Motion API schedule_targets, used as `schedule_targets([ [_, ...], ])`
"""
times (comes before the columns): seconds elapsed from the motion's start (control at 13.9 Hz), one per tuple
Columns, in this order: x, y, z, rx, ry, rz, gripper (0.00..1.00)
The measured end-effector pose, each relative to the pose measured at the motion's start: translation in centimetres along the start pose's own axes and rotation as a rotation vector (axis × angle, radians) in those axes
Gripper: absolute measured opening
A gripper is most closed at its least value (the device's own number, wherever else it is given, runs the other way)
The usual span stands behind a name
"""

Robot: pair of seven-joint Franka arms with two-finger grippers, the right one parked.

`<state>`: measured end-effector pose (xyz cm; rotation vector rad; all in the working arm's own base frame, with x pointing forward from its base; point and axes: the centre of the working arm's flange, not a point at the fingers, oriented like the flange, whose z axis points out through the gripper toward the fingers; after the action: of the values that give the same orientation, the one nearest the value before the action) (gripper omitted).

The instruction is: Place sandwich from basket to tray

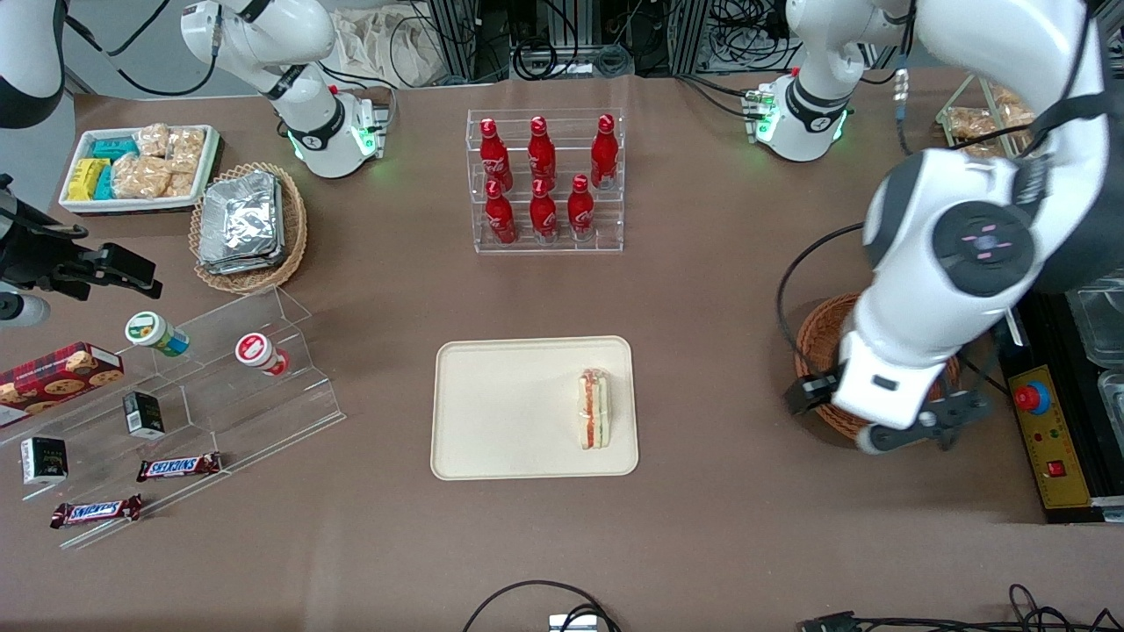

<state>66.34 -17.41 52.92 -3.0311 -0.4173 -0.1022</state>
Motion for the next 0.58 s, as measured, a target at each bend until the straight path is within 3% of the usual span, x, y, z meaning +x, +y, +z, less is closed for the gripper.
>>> schedule_targets([
  [0.22,0.1,-2.9,-1.6,0.006,-0.028,0.069,1.0],
  [0.58,-1.9,-9.5,-5.7,0.007,-0.028,0.206,1.0],
])
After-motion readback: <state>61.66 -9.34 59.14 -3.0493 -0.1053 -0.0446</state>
